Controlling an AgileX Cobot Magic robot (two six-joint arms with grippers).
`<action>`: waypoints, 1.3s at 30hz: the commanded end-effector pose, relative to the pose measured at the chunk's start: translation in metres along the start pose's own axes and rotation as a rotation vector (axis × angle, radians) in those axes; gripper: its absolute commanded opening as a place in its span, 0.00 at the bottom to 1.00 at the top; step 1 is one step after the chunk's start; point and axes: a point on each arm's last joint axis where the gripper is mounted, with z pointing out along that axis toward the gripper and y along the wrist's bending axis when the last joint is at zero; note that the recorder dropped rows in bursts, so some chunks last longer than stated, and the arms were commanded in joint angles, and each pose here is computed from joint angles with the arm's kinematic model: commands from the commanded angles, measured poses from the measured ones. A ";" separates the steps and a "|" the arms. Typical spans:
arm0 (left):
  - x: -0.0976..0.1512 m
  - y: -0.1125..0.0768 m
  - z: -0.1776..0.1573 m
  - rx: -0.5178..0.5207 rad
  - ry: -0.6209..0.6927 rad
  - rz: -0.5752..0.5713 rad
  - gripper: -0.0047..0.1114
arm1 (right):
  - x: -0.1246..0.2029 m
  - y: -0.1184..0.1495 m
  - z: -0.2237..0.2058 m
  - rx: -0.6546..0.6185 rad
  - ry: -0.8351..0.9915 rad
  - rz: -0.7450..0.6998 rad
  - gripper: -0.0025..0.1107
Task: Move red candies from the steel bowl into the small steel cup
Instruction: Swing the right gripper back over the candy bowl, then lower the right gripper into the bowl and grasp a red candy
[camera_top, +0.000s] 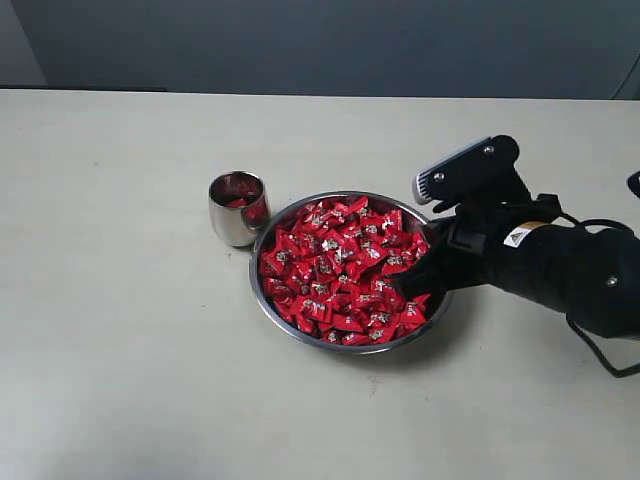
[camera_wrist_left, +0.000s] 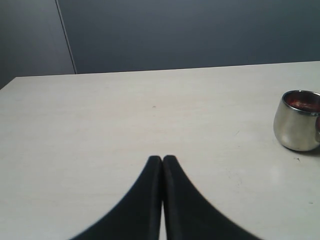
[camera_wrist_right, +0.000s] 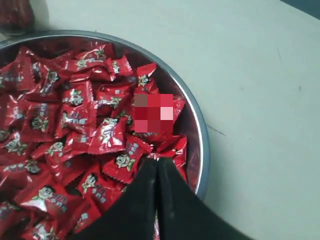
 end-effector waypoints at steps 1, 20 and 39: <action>0.001 0.000 0.000 0.000 -0.003 -0.004 0.04 | -0.015 0.000 0.005 -0.016 -0.014 0.005 0.02; 0.001 0.000 0.000 0.000 -0.003 -0.004 0.04 | -0.025 -0.035 0.021 -0.013 0.082 -0.004 0.02; 0.001 0.000 0.000 0.000 -0.003 -0.004 0.04 | -0.021 -0.023 0.058 -0.088 0.186 -0.038 0.09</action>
